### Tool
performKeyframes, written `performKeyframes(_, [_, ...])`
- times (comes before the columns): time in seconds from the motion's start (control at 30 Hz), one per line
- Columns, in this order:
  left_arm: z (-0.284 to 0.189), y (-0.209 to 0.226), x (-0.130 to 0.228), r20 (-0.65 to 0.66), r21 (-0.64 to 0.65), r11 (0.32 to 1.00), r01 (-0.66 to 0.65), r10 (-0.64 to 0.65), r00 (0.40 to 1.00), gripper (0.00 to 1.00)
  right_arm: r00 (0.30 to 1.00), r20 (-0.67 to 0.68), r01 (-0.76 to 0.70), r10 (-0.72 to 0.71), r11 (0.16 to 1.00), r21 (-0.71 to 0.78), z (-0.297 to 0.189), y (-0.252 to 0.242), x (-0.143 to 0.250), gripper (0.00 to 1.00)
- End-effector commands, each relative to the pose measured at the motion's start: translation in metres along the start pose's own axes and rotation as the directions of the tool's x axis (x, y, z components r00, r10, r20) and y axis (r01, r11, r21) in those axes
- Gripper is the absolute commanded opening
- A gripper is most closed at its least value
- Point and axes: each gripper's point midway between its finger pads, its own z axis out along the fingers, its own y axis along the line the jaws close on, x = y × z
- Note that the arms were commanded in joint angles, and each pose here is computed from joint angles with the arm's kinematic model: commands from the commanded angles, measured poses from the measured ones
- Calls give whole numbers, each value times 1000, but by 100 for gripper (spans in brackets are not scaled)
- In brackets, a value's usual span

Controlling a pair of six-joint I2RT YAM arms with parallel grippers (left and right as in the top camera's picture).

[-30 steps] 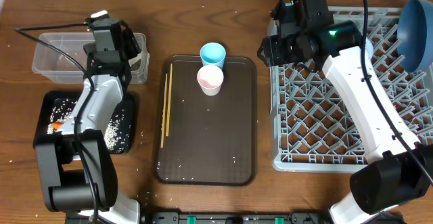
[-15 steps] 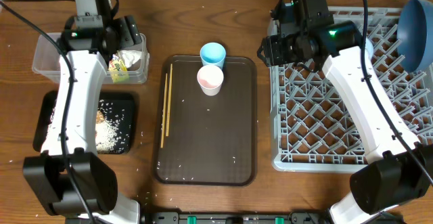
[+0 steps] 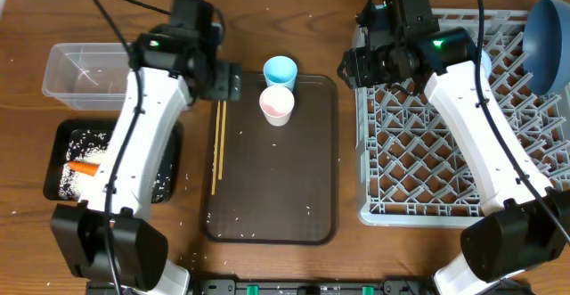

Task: Sort waste into correct bins and load items into the dishwasher rack
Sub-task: 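Move the left gripper back to the pink cup on the tray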

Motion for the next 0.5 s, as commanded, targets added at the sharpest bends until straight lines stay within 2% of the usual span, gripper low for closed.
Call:
performKeyframes(0.0, [5, -10, 8, -42, 2, 1000, -30, 30, 999, 93, 1000, -7, 3, -3, 1000, 7, 1, -4, 1, 65])
performKeyframes(0.2, [28, -4, 31, -143, -36, 995, 95, -99, 985, 93, 1000, -24, 0, 0, 1000, 9, 1, -4, 5, 66])
performKeyframes(0.47, [69, 0, 70, -279, -83, 988, 129, -147, 949, 92, 999, -39, 15, -15, 1000, 10, 1, -5, 9, 66])
